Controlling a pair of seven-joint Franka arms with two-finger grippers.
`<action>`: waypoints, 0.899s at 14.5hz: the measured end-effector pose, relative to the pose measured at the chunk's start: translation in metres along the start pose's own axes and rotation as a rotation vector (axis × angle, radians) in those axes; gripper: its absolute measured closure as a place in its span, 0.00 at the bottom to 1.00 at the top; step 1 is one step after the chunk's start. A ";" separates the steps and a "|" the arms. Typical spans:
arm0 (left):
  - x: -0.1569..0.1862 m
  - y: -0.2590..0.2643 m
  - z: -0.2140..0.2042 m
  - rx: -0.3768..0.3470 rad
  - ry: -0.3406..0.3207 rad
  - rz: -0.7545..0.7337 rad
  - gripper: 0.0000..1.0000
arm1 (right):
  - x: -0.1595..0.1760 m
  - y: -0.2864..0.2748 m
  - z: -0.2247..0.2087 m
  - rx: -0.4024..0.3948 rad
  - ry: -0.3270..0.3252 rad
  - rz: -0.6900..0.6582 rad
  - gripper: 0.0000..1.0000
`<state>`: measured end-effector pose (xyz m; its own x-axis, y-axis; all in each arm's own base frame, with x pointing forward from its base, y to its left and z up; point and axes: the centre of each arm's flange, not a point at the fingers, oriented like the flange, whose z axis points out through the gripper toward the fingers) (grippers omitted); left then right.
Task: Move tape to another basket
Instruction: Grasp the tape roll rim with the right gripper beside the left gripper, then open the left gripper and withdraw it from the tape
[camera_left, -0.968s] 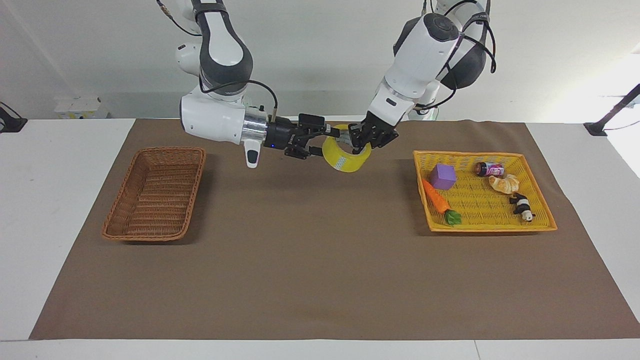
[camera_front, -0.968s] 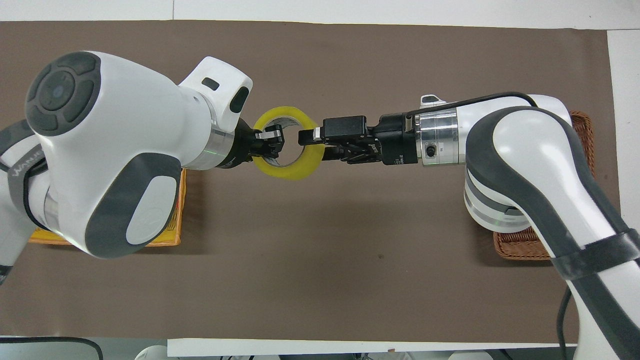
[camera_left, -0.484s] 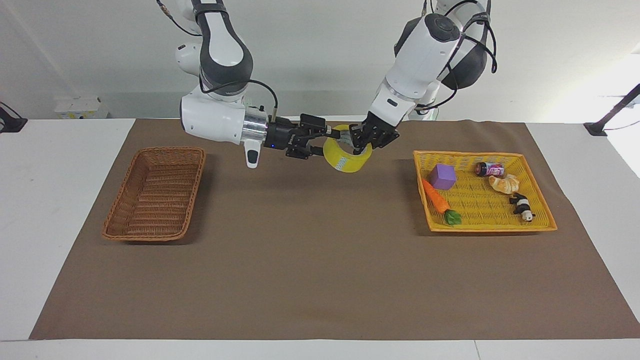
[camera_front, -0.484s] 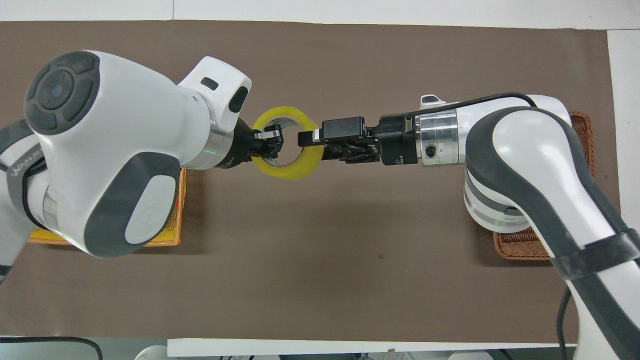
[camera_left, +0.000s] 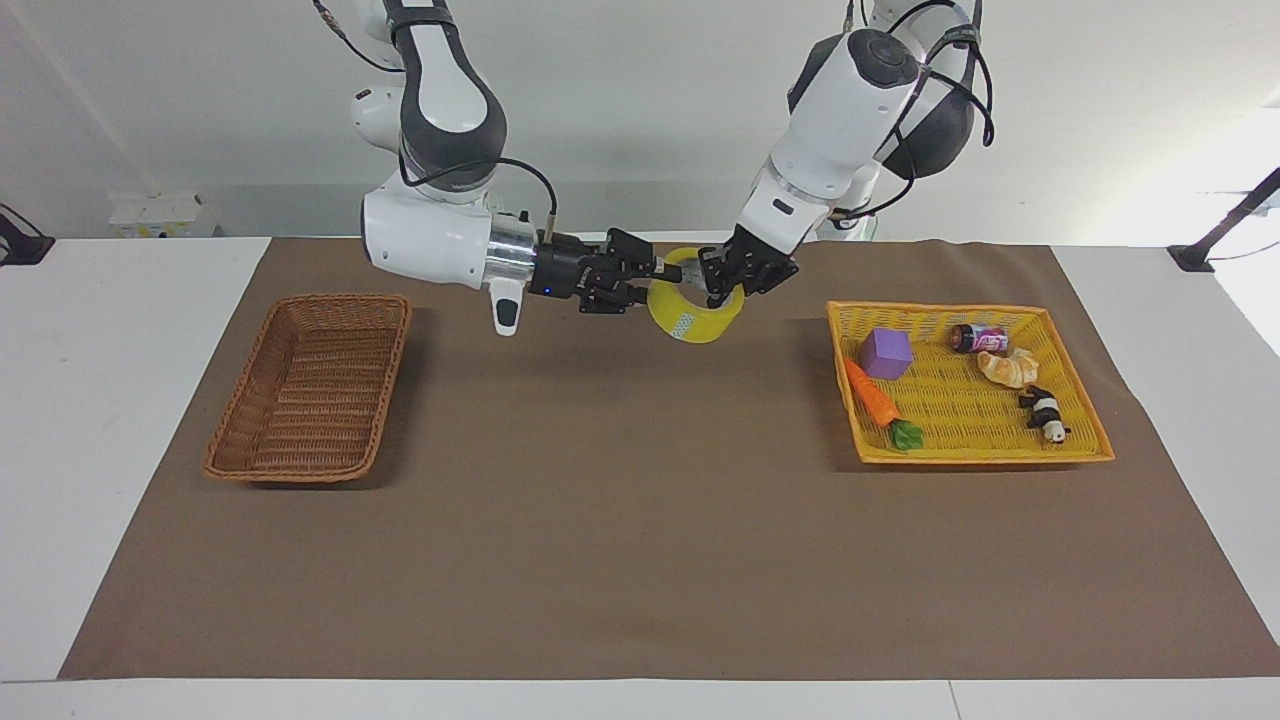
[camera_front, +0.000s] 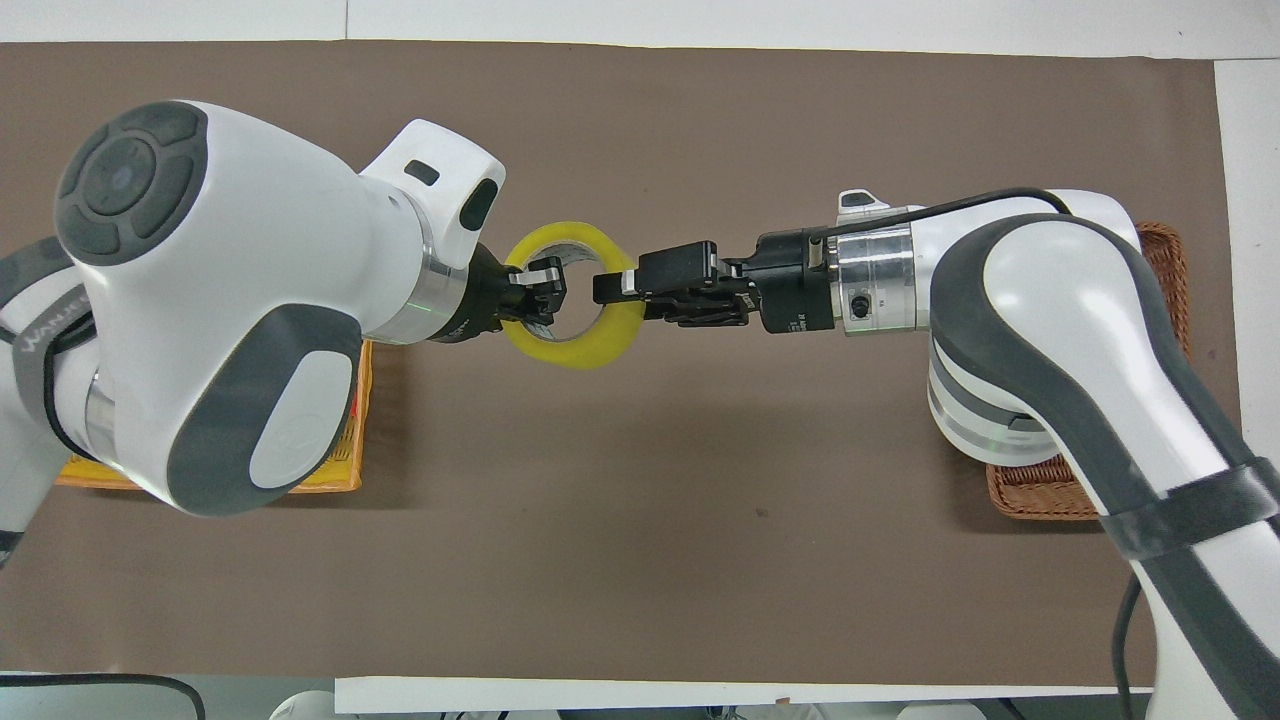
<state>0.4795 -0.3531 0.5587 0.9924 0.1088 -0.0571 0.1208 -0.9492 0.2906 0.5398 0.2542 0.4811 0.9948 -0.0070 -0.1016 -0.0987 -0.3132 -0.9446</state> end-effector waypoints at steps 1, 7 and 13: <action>0.000 0.000 0.000 0.001 -0.001 0.000 0.78 | 0.000 0.000 0.000 0.000 -0.001 -0.001 0.46; -0.007 0.001 -0.004 0.018 -0.023 -0.019 0.62 | -0.001 0.001 0.001 0.000 -0.007 -0.006 0.46; -0.008 -0.028 -0.078 0.067 -0.002 -0.054 0.00 | 0.000 0.002 -0.001 0.000 -0.002 -0.008 0.46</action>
<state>0.4702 -0.3039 0.6253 0.9844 0.1599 -0.0728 0.1724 -0.9596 0.2226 0.5394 0.2522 0.4794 0.9955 -0.0026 -0.0945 -0.0906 -0.3131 -0.9454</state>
